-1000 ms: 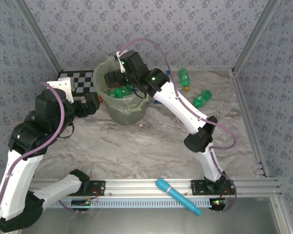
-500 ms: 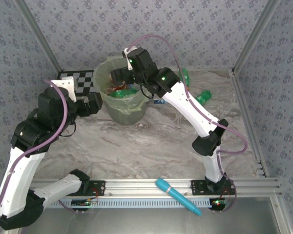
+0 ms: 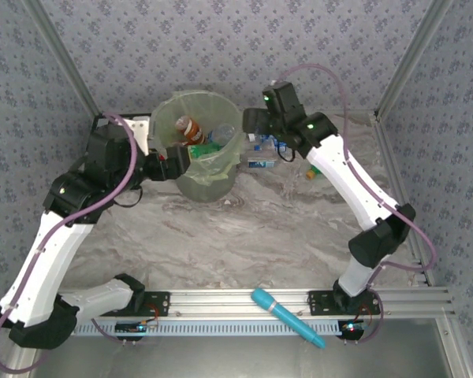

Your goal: Put the plastic bottles in the bin

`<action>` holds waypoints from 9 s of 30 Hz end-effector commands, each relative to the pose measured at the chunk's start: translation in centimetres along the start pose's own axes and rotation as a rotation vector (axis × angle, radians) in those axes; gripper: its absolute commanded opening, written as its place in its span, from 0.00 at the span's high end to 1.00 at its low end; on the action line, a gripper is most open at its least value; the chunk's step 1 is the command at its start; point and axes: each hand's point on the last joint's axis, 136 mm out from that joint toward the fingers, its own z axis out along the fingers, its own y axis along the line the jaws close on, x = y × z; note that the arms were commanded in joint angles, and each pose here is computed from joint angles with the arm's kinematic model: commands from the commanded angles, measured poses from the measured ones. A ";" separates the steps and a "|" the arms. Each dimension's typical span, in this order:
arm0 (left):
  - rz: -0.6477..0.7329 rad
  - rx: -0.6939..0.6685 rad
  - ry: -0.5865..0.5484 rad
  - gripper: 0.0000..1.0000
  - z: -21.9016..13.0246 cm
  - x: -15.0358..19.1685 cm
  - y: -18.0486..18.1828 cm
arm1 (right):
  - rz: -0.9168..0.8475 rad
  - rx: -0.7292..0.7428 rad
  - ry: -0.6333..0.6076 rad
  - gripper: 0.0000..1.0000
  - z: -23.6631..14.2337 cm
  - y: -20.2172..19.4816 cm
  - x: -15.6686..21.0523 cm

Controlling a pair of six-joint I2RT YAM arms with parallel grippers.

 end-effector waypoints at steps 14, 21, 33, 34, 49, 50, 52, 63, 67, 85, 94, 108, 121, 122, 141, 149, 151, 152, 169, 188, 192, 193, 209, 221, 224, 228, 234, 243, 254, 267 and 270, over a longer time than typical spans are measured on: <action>0.080 0.177 0.064 0.00 5.4 -2.8 -6.8 | 0.337 0.340 0.214 0.00 5.7 -16.0 8.1; 0.089 0.181 0.095 0.00 7.5 -3.3 -8.0 | 0.360 0.376 0.317 0.01 9.4 -18.3 10.4; 0.072 0.112 0.113 0.00 9.3 -3.4 -7.4 | 0.445 0.362 0.405 0.04 14.3 -20.7 12.4; 0.073 0.113 0.113 0.00 9.4 -3.4 -7.4 | 0.448 0.358 0.407 0.05 14.7 -20.8 12.6; 0.077 0.128 0.136 0.00 9.8 -3.0 -7.7 | 0.540 0.457 0.475 0.08 17.3 -25.5 15.4; 0.077 0.139 0.113 0.00 9.2 -3.8 -8.0 | 0.549 0.452 0.479 0.09 17.6 -25.8 15.5; 0.078 0.138 0.112 0.00 9.2 -3.8 -8.0 | 0.566 0.433 0.489 0.11 18.4 -26.3 15.8; 0.075 0.111 0.118 0.00 8.9 -3.7 -7.7 | 0.561 0.442 0.496 0.35 19.5 -27.0 16.2; 0.072 0.110 0.110 0.00 8.7 -3.7 -7.6 | 0.545 0.444 0.486 0.44 19.0 -26.7 15.9; 0.067 0.085 0.087 0.00 7.1 -3.0 -6.4 | 0.299 0.389 0.275 0.44 8.6 -18.7 9.7; 0.085 0.089 0.061 0.00 5.5 -2.3 -5.6 | 0.156 0.280 0.028 0.48 -0.2 -11.4 4.2; 0.010 -0.031 -0.137 0.01 -0.3 -3.0 -0.3 | -0.096 0.062 -0.273 0.49 -8.9 0.9 -2.7; -0.046 -0.089 -0.235 0.00 -4.3 -2.9 2.0 | -0.428 -0.133 -0.368 0.52 -9.4 13.0 -5.2; -0.050 -0.094 -0.238 0.00 -4.5 -2.7 2.2 | -0.451 -0.139 -0.367 0.52 -9.2 13.6 -5.1; -0.061 -0.164 -0.270 0.00 -8.2 -1.3 4.6 | -0.722 -0.198 -0.256 0.51 -1.0 20.3 -1.2; -0.051 -0.171 -0.278 0.00 -8.4 -1.4 4.6 | -0.658 -0.182 -0.220 0.51 0.0 19.2 -0.8; -0.050 -0.171 -0.275 0.00 -8.2 -1.4 4.6 | -0.636 -0.178 -0.197 0.46 0.2 18.7 -0.3; -0.050 -0.167 -0.274 0.00 -8.1 -1.4 4.5 | -0.626 -0.176 -0.192 0.43 0.2 18.4 -0.1; -0.046 -0.127 -0.244 0.00 -6.7 -1.6 3.5 | -0.553 -0.104 -0.255 0.04 -3.0 15.9 -1.6; -0.061 -0.017 -0.142 0.00 -3.0 1.0 1.9 | -0.379 0.007 -0.310 0.00 -9.5 10.1 -1.2; -0.068 0.013 -0.115 0.00 -2.0 1.3 1.2 | -0.283 0.008 -0.301 0.00 -11.4 6.7 0.2; -0.070 0.017 -0.107 0.00 -1.8 1.3 1.1 | -0.251 0.012 -0.294 0.00 -11.6 5.5 0.8; 0.057 -0.020 0.081 0.00 5.6 -0.4 -6.5 | 0.153 0.003 -0.182 0.00 -8.2 -10.9 7.6; 0.127 -0.059 0.096 0.00 9.4 -3.5 -9.4 | 0.184 -0.199 0.081 0.00 4.5 -11.0 7.7; 0.172 -0.070 0.088 0.00 10.0 -4.0 -9.5 | 0.185 -0.277 0.131 0.00 7.9 -9.6 6.7; 0.157 -0.065 0.084 0.00 9.8 -4.5 -9.9 | 0.237 -0.329 0.192 0.09 12.9 -8.5 6.9; 0.176 -0.133 0.108 0.00 9.3 -3.7 -8.3 | 0.198 -0.355 0.290 0.18 19.0 -5.8 7.0; 0.163 -0.188 0.107 0.00 8.7 -3.6 -6.9 | 0.146 -0.337 0.339 0.17 24.1 -3.4 7.7; 0.137 -0.194 0.099 0.00 9.2 -3.4 -6.4 | 0.079 -0.341 0.408 0.17 23.4 -1.6 11.0; 0.094 -0.168 0.110 0.00 9.7 -2.9 -6.9 | 0.053 -0.338 0.437 0.15 19.7 -1.8 13.5; 0.080 -0.162 0.110 0.00 9.7 -2.8 -6.9 | 0.057 -0.332 0.442 0.14 18.7 -2.0 14.3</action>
